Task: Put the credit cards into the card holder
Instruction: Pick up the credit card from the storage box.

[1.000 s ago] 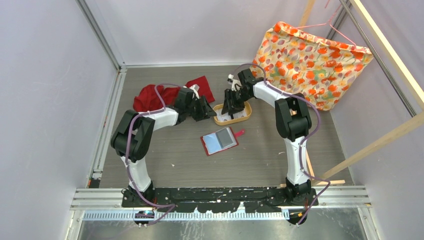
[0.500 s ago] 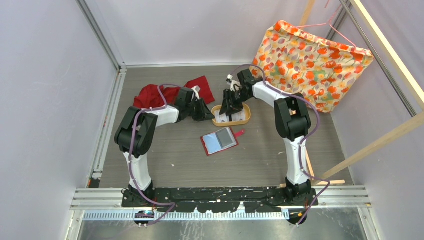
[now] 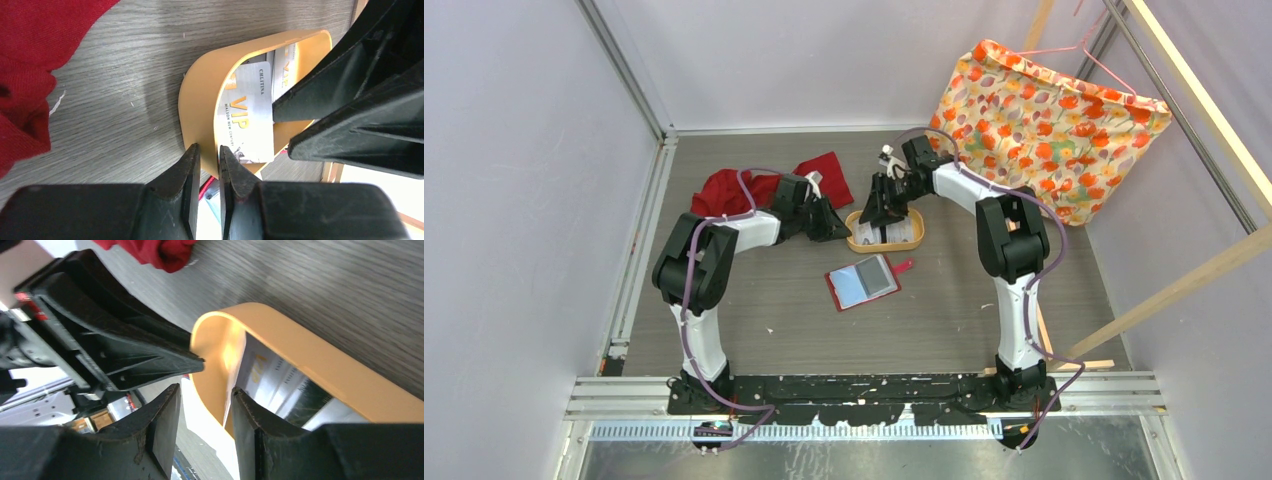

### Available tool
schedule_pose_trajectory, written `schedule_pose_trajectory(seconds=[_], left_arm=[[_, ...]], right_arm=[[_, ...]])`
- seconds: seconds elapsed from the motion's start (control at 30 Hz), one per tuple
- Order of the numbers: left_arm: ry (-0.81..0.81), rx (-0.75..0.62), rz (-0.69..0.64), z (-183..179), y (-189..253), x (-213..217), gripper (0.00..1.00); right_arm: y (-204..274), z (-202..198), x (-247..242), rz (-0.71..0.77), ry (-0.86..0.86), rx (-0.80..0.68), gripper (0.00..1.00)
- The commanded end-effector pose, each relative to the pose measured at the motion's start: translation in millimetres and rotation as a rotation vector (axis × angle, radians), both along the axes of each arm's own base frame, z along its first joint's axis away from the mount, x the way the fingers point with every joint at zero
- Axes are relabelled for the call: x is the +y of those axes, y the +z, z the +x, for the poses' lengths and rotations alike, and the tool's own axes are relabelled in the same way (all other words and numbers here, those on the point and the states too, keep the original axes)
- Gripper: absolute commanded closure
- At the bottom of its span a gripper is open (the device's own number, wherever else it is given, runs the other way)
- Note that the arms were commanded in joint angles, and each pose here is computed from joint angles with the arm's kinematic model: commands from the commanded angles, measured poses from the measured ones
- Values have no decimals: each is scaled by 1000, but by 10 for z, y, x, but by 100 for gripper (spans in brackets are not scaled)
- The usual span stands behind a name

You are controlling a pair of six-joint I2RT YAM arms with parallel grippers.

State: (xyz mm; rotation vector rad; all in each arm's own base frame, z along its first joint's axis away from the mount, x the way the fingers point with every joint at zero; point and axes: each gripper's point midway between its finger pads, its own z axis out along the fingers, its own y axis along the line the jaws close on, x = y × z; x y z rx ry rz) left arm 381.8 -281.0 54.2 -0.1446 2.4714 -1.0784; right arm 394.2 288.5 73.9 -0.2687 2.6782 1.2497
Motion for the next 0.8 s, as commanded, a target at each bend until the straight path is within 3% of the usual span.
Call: schedule_pose_trajectory(seconds=[0.0, 0.17, 0.37, 0.77], left_arm=[[-61, -43, -67, -51, 160, -146, 83], [-68, -52, -80, -56, 181, -153, 83], [-74, -52, -87, -66, 187, -162, 83], [-115, -53, -115, -91, 218, -219, 81]], right_arm=[[416, -45, 256, 133, 39, -52, 54], [299, -26, 237, 108, 21, -35, 61], [83, 46, 74, -37, -13, -67, 65], [87, 44, 33, -79, -11, -90, 56]])
